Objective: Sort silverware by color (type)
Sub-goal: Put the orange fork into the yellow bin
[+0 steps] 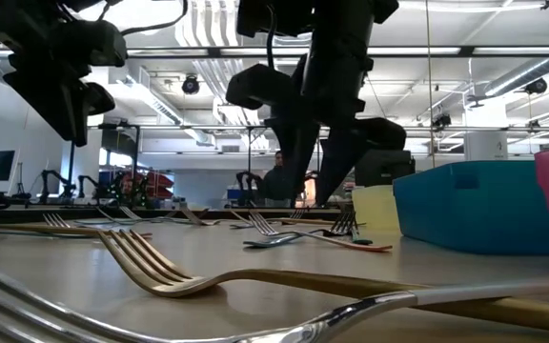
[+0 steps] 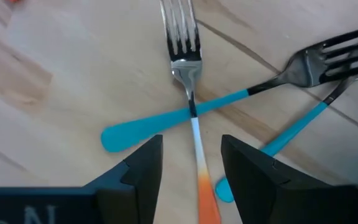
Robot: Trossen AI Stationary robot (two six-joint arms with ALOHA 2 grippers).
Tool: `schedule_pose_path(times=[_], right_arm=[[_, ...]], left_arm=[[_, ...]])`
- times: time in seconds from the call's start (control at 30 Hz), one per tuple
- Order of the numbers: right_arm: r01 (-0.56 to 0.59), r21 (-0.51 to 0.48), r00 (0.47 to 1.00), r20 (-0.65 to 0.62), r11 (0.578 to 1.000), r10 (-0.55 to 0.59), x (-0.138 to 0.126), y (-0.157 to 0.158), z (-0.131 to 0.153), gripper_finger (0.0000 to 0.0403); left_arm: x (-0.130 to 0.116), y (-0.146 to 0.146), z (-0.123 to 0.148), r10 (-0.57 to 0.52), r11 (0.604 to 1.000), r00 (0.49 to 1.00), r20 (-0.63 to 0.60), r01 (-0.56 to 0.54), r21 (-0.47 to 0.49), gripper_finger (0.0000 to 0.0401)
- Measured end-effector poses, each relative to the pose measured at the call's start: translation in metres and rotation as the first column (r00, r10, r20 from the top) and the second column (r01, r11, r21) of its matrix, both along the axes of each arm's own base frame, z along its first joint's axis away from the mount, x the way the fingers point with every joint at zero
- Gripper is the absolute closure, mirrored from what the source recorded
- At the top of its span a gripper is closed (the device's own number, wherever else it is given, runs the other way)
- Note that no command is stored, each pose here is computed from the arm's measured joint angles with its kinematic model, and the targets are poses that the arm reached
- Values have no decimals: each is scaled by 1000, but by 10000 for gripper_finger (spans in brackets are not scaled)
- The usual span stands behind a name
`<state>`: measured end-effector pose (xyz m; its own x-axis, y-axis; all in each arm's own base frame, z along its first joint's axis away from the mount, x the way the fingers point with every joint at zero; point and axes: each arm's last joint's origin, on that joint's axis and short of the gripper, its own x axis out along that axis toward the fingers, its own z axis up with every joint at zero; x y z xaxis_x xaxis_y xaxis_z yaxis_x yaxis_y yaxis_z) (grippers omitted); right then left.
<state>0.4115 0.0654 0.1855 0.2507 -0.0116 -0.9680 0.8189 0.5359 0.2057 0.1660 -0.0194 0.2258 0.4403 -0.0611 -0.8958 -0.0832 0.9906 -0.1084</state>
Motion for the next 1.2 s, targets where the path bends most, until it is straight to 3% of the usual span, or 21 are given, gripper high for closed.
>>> schedule_pose_path(times=[0.2,0.67,1.2], right_arm=[[-62,17,997,-36,998,63,1,4,-13,249],[-66,2,989,-131,998,66,7,5,-53,263],[-89,-5,987,-135,996,88,5,5,-51,386]], left_arm=[[-2,0,1,0,1000,1000,2,0,0,324],[-6,1,4,-1,1000,1000,17,1,-2,324],[-5,1,4,-1,1000,1000,15,1,-1,324]])
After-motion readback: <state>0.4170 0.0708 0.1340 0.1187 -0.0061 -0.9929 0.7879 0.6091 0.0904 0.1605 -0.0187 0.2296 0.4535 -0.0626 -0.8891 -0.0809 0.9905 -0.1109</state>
